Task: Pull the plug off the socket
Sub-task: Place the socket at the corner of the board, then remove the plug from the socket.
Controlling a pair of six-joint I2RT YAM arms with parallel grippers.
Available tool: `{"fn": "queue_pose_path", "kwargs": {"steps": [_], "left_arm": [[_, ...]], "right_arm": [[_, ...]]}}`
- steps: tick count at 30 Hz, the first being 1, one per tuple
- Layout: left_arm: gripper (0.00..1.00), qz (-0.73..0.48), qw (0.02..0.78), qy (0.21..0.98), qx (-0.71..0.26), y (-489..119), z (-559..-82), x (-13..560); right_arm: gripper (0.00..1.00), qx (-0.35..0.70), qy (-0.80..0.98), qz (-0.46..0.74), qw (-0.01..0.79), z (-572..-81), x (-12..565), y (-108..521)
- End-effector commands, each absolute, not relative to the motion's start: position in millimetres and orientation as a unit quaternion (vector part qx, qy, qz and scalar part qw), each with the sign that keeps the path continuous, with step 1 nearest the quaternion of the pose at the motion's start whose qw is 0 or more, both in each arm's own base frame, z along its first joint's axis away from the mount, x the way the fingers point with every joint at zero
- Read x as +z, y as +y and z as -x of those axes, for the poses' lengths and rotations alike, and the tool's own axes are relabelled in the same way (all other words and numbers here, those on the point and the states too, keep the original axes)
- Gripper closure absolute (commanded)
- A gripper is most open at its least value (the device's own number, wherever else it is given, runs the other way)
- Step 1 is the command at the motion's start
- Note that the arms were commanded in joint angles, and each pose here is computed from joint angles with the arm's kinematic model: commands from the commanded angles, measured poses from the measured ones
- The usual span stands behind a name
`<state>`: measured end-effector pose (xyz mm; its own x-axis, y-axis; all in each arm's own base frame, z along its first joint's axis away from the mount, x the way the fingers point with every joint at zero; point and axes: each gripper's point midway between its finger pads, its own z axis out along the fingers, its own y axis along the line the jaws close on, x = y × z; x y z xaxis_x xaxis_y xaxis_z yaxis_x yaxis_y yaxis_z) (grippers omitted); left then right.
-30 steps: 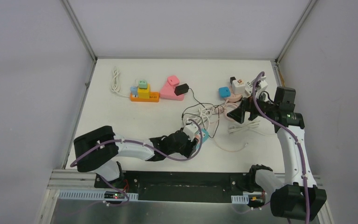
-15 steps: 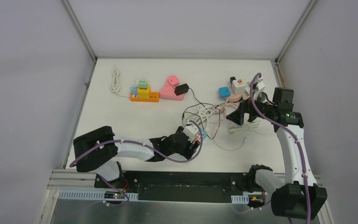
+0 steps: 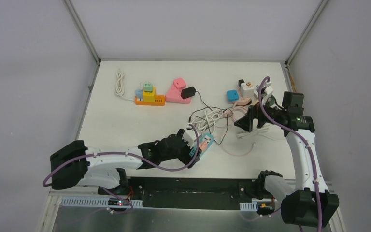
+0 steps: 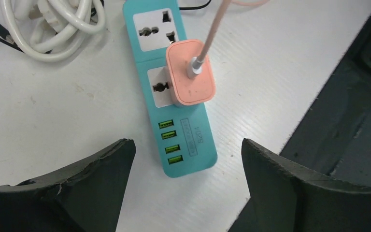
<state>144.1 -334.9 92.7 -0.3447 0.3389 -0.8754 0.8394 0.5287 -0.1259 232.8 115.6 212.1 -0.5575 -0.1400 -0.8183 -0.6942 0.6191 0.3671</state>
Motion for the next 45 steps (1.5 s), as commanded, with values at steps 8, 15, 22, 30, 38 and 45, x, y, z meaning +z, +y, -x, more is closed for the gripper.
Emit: {"fn": "queue_pose_path", "kwargs": {"steps": [8, 15, 22, 30, 38, 45], "left_arm": [[0.01, -0.332, 0.502, 0.701, -0.382, -314.3, -134.2, 169.7], [0.01, -0.298, 0.498, 0.711, -0.397, -327.5, -143.9, 178.7], [0.17, -0.291, 0.472, 0.74, -0.38, -356.6, -158.9, 161.2], [0.33, -0.28, 0.46, 0.78, -0.318, -369.9, -180.7, 140.3], [0.43, -0.287, 0.448, 0.801, -0.275, -380.5, -185.5, 120.4], [0.61, -0.303, 0.432, 0.806, -0.267, -388.6, -180.9, 107.1]], "right_arm": [[0.0, 0.358, 0.782, 0.298, 0.414, -228.7, 228.1, 121.6], [0.0, 0.356, 0.779, 0.304, 0.418, -227.1, 228.4, 121.8], [0.0, 0.355, 0.78, 0.302, 0.418, -227.3, 227.8, 121.1], [0.0, 0.356, 0.781, 0.3, 0.417, -227.5, 227.3, 121.1], [0.0, 0.356, 0.782, 0.298, 0.415, -228.0, 226.6, 121.0], [0.0, 0.358, 0.782, 0.297, 0.414, -228.3, 226.2, 121.3]]}}
